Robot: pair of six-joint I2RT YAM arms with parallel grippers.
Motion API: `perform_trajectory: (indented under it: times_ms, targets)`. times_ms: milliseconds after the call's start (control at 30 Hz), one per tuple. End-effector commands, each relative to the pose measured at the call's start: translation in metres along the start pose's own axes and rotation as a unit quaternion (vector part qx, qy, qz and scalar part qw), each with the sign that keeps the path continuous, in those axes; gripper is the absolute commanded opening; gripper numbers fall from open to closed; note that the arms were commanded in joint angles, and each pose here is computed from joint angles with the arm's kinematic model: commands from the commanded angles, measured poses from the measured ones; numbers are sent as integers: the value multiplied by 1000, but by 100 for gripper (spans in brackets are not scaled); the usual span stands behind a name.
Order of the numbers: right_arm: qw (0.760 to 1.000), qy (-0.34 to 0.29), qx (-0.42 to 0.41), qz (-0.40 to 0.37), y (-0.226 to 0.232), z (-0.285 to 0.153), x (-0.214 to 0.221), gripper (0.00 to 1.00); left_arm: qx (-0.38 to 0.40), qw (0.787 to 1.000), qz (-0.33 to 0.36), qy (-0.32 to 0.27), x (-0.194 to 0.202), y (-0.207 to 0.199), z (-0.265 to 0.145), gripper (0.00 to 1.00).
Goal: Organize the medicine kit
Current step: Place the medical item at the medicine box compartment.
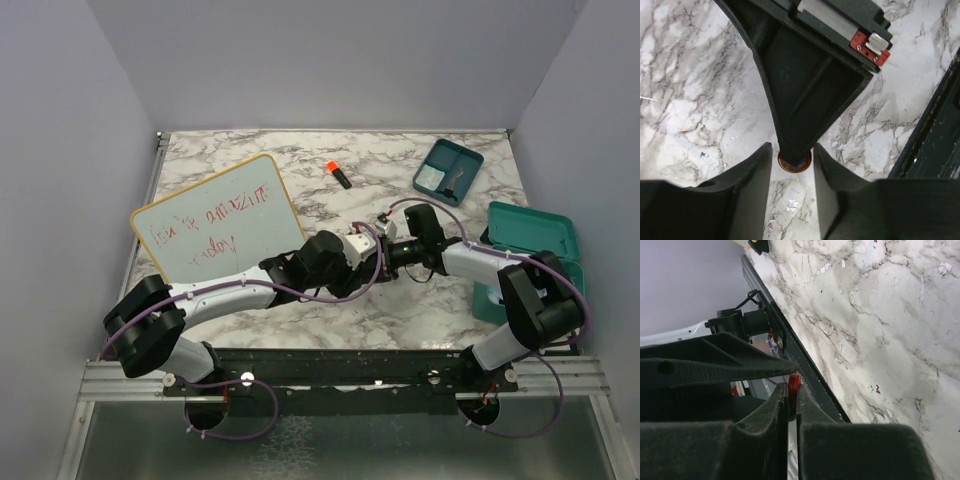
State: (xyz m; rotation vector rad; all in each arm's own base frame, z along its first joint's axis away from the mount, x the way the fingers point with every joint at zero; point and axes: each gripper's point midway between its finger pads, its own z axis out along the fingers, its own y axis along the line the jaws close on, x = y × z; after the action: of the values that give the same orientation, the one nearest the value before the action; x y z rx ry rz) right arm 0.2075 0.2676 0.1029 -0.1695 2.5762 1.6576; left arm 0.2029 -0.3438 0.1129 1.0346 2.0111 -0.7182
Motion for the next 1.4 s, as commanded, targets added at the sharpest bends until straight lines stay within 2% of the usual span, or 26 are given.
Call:
perform_trajectory:
  times_ms: [0, 200, 267, 300, 433, 600, 833, 967, 1200, 1367]
  targets:
    - [1000, -8, 0, 24, 1, 5, -2, 1, -12, 999, 11, -36, -25, 4, -3, 46]
    - [997, -60, 38, 4, 4, 1, -31, 1, -21, 999, 8, -35, -31, 4, -17, 69]
    - [996, -74, 56, 7, 1, -3, -38, 1, -28, 999, 8, -36, -34, 6, -23, 97]
    - [995, -82, 62, 7, 1, -5, -41, 1, -31, 999, 9, -38, -37, 6, -26, 99]
    - [987, -126, 98, 0, -4, -19, -62, 1, -37, 998, 14, -47, -47, 6, -41, 99]
    - [963, -217, 158, -12, -12, -50, -105, 1, -50, 997, 16, -58, -60, 8, -63, 99]
    - [912, -336, 235, -27, -28, -121, -190, 1, -34, 998, 21, -57, -48, 0, -93, 99]
    - [872, -391, 293, -33, -45, -163, -240, 1, -46, 997, 21, -50, -41, 3, -107, 99]
    - [808, -450, 379, -21, -86, -219, -311, 1, -50, 997, 24, -56, -25, 5, -120, 99]
    - [784, -469, 407, -1, -119, -237, -344, 1, -77, 995, 32, -61, -24, 14, -125, 99]
